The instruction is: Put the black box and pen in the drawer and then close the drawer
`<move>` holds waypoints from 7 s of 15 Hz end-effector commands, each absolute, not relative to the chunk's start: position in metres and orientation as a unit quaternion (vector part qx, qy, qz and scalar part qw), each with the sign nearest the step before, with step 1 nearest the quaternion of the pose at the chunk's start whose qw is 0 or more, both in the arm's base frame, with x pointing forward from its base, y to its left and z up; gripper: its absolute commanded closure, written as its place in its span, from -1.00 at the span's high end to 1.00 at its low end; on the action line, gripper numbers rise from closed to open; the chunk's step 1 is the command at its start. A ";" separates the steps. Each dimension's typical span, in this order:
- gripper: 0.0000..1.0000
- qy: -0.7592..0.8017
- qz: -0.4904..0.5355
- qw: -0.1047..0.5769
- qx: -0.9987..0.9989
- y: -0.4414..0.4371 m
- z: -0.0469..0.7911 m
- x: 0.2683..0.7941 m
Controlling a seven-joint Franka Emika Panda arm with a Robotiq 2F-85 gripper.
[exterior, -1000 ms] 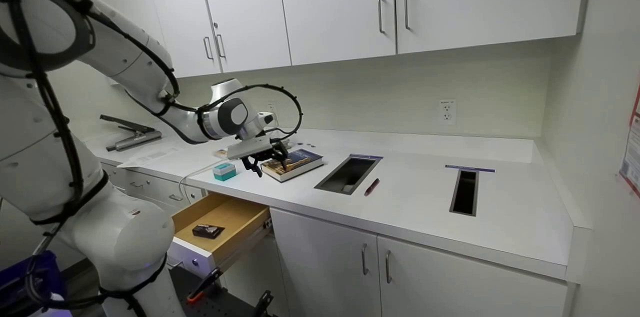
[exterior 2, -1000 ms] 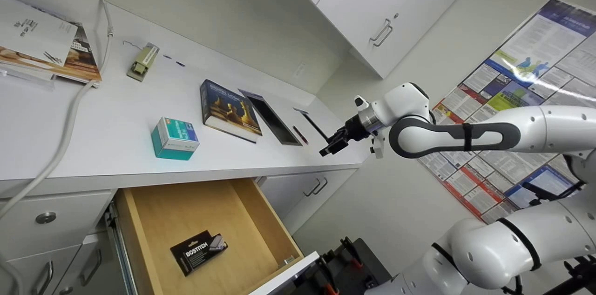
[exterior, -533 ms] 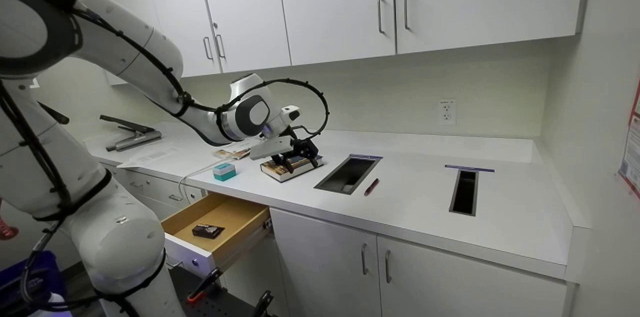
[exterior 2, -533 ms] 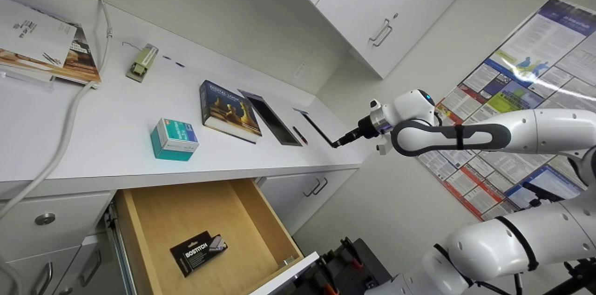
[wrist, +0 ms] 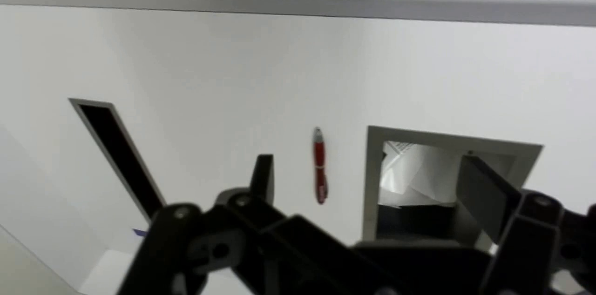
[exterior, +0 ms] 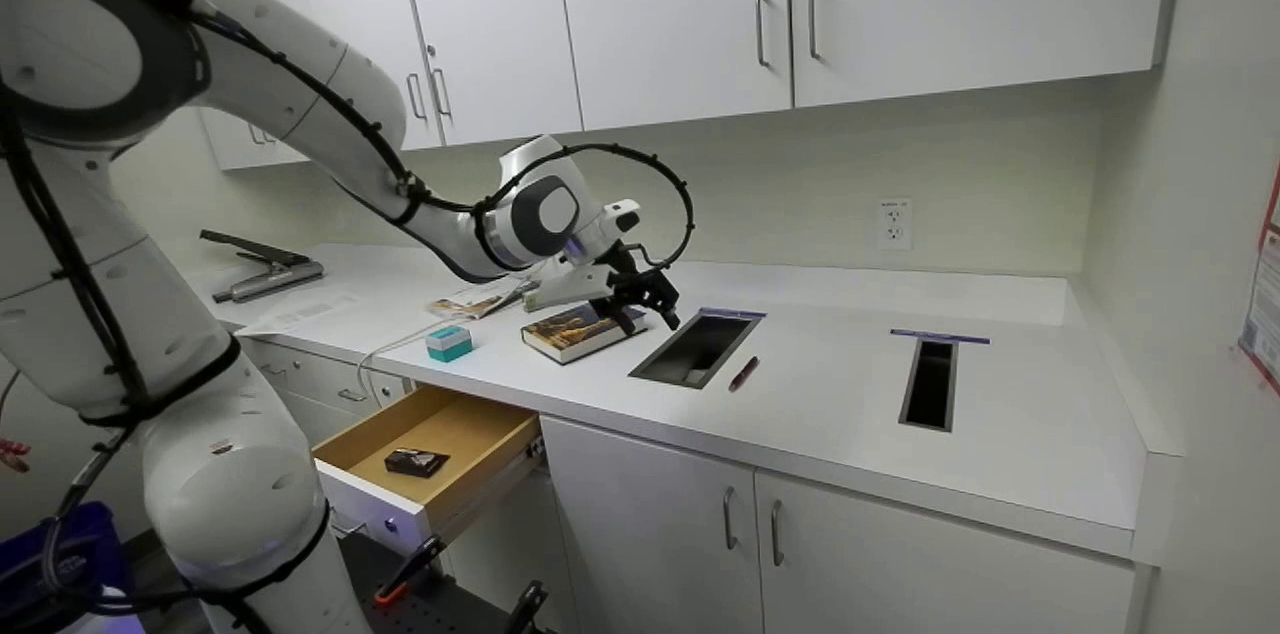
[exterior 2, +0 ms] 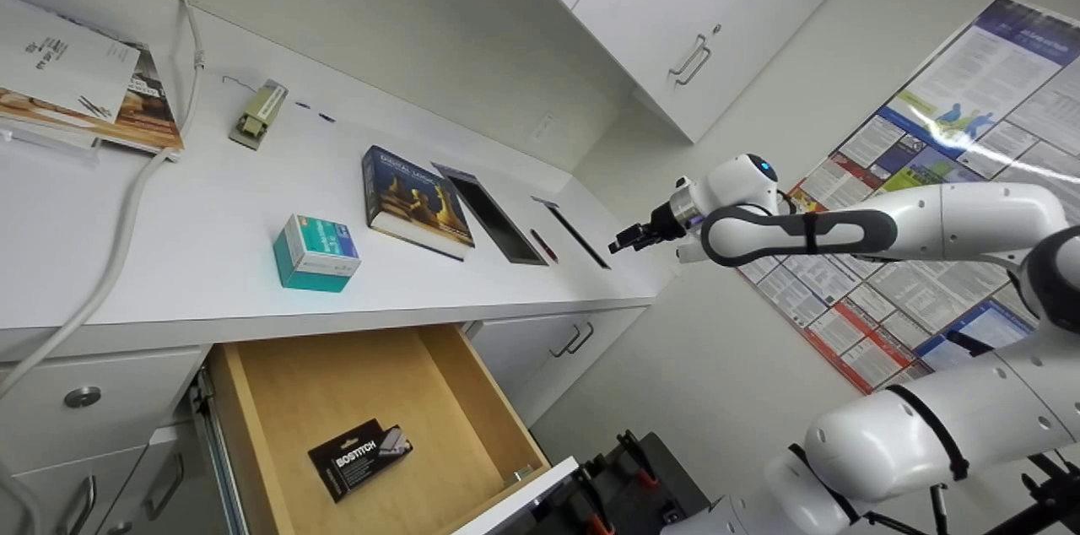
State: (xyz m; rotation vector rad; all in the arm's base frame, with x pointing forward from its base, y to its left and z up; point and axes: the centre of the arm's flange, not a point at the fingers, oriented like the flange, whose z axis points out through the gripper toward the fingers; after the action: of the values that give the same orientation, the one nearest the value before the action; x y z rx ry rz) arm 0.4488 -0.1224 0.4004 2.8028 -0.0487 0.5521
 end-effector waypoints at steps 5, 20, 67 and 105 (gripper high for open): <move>1.00 -0.088 0.159 0.142 0.973 -0.202 0.381 0.554; 1.00 -0.058 0.094 0.069 0.991 -0.242 0.319 0.647; -0.91 0.350 0.120 0.086 0.925 -0.087 0.414 0.596; -0.94 0.688 0.183 -0.248 0.657 0.220 0.352 0.447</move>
State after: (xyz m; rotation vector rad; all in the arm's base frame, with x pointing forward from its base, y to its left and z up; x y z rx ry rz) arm 0.4578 0.2027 0.3848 2.4236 2.6381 0.7251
